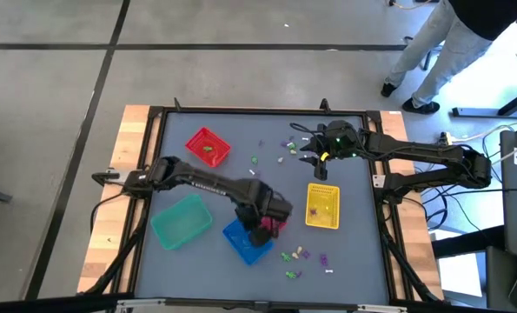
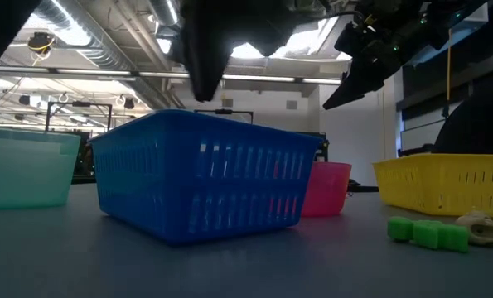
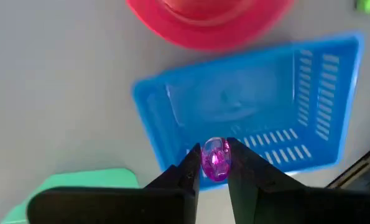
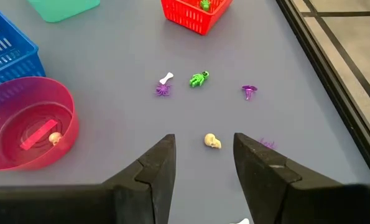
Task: Sort Halloween decoration
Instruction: Put the violet witch hat toy into the blue bin
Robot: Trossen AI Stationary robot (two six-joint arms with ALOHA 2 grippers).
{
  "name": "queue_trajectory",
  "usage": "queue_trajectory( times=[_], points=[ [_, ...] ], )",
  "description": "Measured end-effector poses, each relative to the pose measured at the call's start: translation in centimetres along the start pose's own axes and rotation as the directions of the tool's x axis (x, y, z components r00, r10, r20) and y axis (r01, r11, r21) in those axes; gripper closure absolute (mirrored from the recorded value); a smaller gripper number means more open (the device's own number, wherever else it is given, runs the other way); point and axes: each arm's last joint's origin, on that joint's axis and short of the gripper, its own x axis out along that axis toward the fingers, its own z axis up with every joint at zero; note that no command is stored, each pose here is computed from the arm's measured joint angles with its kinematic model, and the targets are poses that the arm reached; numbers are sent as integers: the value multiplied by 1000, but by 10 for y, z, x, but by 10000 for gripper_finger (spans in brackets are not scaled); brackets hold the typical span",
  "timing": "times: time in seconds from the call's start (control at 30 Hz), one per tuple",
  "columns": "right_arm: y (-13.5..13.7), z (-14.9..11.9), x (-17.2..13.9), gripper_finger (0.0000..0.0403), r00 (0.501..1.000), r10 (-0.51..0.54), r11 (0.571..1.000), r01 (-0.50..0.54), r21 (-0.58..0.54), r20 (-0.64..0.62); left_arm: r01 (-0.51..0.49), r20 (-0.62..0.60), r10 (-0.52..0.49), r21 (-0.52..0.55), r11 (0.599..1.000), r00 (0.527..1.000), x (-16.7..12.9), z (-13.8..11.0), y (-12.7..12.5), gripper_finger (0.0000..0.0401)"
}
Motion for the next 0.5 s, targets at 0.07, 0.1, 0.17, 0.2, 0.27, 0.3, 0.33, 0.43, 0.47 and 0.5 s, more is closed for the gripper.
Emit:
queue_trajectory(
  times=[0.07, 0.1, 0.17, 0.2, 0.27, 0.3, 0.33, 0.43, 0.47, 0.5],
  points=[
    [0, 0, 0, 244, 1000, 0, 1000, 0, 0, 0, -21, 11, 21, 25, 999, 1000, 6, -8, -8, 358],
    [0, 0, 0, 244, 1000, 0, 1000, 0, 0, 0, -33, 19, 32, 34, 999, 999, 8, -11, -11, 356],
    [0, 0, 0, 244, 1000, 0, 1000, 0, 0, 0, -43, 35, 42, 47, 998, 999, 10, -14, -15, 350],
    [0, 0, 0, 244, 1000, 0, 1000, 0, 1, 0, -47, 37, 45, 51, 998, 998, 11, -15, -16, 345],
    [0, 0, 0, 244, 1000, 0, 1000, 0, 1, 0, -48, 37, 46, 51, 998, 998, 14, -16, -16, 333],
    [0, 0, 0, 244, 1000, 0, 1000, 0, 1, 0, -46, 39, 44, 49, 998, 998, 16, -15, -16, 326],
    [0, 0, 0, 244, 1000, 0, 1000, 0, 1, 0, -45, 39, 44, 47, 998, 998, 17, -15, -16, 317],
    [0, 0, 0, 244, 1000, 0, 1000, 0, 1, 0, -53, 34, 52, 44, 998, 998, 21, -15, -15, 290],
    [0, 0, 0, 244, 1000, 0, 1000, 0, 2, 0, -55, 32, 53, 43, 998, 998, 23, -15, -15, 281],
    [0, 0, 0, 244, 1000, 0, 1000, 0, 1, 0, -58, 29, 57, 42, 997, 998, 24, -15, -14, 272]
  ],
)
